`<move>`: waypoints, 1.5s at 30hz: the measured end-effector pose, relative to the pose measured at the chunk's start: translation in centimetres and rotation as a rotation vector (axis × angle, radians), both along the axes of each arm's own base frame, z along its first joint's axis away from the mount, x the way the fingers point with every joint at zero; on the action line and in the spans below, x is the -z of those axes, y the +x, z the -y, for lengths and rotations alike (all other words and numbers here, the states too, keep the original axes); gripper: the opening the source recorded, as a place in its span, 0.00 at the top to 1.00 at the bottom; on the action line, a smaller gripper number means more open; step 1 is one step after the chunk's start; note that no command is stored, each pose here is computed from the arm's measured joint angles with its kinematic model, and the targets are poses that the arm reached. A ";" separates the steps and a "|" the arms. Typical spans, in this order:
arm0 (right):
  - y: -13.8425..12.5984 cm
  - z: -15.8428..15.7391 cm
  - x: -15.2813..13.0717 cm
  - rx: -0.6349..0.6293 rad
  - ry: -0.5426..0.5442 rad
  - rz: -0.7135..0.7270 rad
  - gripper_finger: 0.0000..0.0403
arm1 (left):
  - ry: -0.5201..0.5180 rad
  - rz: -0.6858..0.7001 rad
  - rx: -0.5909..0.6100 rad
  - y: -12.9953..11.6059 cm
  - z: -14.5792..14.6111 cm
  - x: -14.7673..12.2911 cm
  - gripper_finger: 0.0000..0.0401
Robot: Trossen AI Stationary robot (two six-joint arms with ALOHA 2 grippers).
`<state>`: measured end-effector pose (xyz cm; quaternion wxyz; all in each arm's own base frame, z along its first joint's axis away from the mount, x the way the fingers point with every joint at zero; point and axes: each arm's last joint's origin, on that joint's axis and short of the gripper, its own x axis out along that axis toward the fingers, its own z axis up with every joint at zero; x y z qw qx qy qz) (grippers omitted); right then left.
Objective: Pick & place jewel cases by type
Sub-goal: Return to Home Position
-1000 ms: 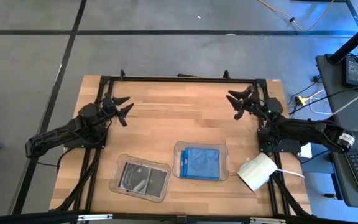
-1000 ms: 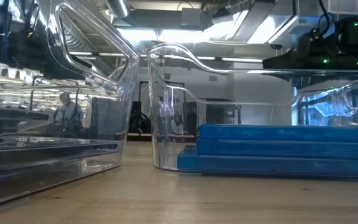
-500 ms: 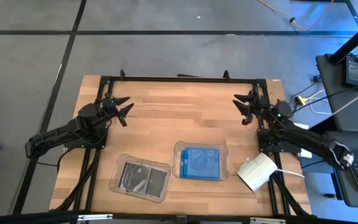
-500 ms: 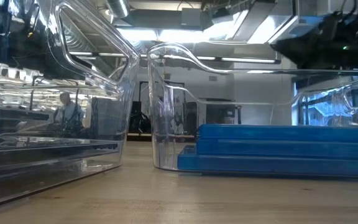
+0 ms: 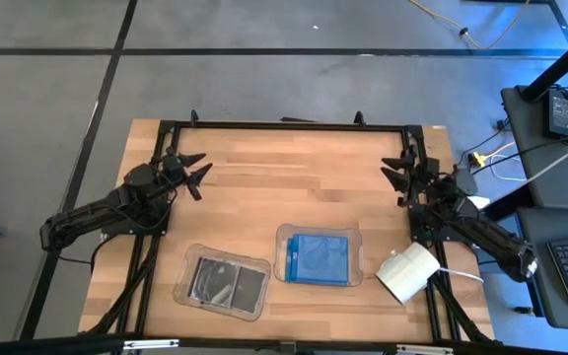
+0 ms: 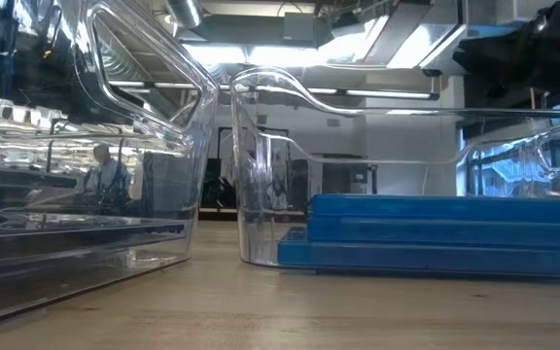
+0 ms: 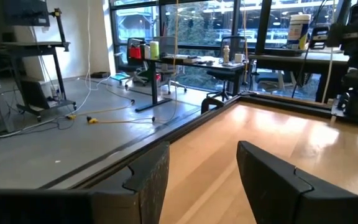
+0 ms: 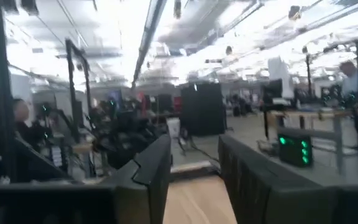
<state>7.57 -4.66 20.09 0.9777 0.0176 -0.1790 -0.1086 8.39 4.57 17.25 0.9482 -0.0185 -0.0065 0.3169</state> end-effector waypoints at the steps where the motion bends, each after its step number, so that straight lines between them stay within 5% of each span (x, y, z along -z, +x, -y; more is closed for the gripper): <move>1: 0.0 -0.1 -0.1 -0.008 0.003 0.013 0.66 | 0.000 0.000 0.000 0.0 0.0 0.0 0.54; 16: 0.5 0.4 2.8 -0.019 0.235 -0.233 0.66 | 0.000 -0.001 -0.007 0.0 0.0 0.0 0.54; 45: 0.5 0.4 2.8 -0.019 0.230 -0.232 0.66 | 0.000 0.000 -0.006 0.0 0.0 0.0 0.54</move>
